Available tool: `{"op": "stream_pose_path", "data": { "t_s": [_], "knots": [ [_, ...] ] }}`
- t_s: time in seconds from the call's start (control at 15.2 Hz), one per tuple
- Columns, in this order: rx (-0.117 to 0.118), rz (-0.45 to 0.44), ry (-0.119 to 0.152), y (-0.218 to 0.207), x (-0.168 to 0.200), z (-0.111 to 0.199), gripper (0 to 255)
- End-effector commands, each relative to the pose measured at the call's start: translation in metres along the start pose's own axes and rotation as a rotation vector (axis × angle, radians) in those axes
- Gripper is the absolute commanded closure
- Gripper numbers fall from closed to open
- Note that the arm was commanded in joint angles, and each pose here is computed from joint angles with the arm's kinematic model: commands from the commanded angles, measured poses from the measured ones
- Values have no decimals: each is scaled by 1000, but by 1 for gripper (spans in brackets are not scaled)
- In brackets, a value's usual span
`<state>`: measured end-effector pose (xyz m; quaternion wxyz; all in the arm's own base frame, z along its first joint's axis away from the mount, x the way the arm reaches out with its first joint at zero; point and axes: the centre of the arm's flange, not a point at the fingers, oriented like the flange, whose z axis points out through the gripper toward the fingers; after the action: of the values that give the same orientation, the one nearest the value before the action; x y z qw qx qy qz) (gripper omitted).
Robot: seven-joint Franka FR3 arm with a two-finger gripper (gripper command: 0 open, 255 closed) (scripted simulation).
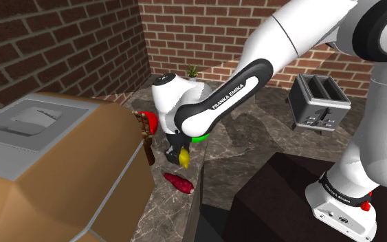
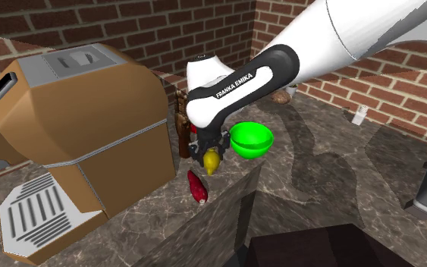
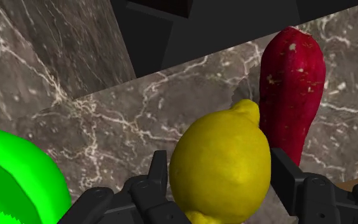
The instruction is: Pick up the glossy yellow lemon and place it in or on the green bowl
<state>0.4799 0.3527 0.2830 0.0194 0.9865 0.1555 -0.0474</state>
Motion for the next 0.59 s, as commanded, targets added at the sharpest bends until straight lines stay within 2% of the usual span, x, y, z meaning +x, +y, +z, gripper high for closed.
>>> {"op": "stream_pose_path", "data": {
  "t_s": [0.0,0.53],
  "knots": [
    [0,0,0,1,-1,-11,255],
    [0,0,0,2,-5,-53,255]
  ]
}}
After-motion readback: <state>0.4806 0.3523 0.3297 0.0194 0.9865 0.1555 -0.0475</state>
